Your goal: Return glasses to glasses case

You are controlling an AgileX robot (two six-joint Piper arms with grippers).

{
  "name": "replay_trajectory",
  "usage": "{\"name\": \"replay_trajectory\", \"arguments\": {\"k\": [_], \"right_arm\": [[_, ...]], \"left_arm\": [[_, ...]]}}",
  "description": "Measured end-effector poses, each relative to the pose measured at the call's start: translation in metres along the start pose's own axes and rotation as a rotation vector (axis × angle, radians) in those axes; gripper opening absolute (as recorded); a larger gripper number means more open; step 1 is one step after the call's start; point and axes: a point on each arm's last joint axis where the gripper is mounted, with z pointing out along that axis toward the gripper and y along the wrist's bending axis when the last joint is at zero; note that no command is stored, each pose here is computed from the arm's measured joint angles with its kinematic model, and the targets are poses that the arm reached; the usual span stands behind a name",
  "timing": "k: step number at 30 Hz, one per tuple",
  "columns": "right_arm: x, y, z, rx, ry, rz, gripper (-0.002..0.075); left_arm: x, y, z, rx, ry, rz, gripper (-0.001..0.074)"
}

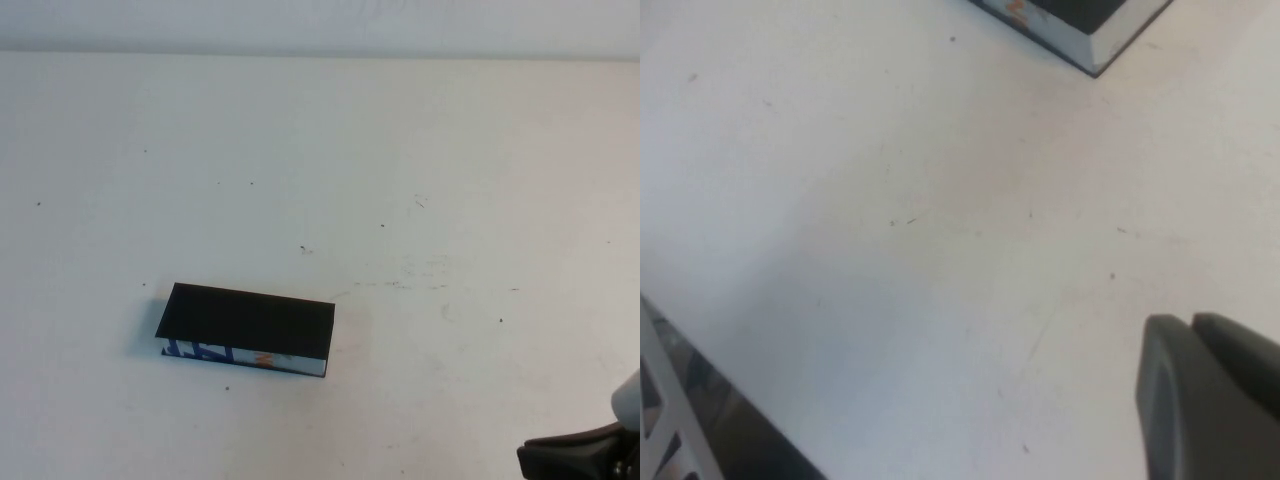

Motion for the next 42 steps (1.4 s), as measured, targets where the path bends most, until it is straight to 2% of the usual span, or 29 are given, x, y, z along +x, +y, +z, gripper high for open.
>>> {"name": "replay_trajectory", "arguments": {"k": [6, 10, 13, 17, 20, 23, 29, 37, 42], "right_arm": [[0.0, -0.003, 0.0, 0.036, -0.004, -0.049, -0.0011], [0.0, -0.013, -0.002, 0.097, -0.127, -0.051, -0.0011], [0.009, -0.034, -0.008, 0.221, -0.281, 0.017, -0.0011], [0.038, -0.061, -0.02, 0.433, -0.516, 0.108, -0.0011], [0.065, -0.073, -0.024, 0.554, -0.667, 0.157, -0.0011], [0.089, -0.078, -0.022, 0.612, -0.728, 0.181, -0.0011], [0.104, -0.07, -0.024, 0.606, -0.778, 0.128, -0.0011], [0.118, -0.067, -0.012, 0.563, -0.593, 0.129, -0.0011], [0.119, -0.067, -0.011, 0.557, -0.575, 0.133, -0.0011]], "left_arm": [[0.0, 0.0, 0.0, 0.0, 0.0, 0.0, -0.0004], [0.0, 0.0, 0.0, 0.0, 0.0, 0.0, -0.0004], [0.0, 0.0, 0.0, 0.0, 0.0, 0.0, -0.0004], [0.0, 0.0, 0.0, 0.0, 0.0, 0.0, -0.0004], [0.0, 0.0, 0.0, 0.0, 0.0, 0.0, -0.0004], [0.0, 0.0, 0.0, 0.0, 0.0, 0.0, -0.0004], [0.0, 0.0, 0.0, 0.0, 0.0, 0.0, -0.0004], [0.0, 0.0, 0.0, -0.001, -0.002, 0.0, -0.0004], [0.0, 0.0, 0.0, -0.001, -0.002, 0.0, -0.0004]]}}
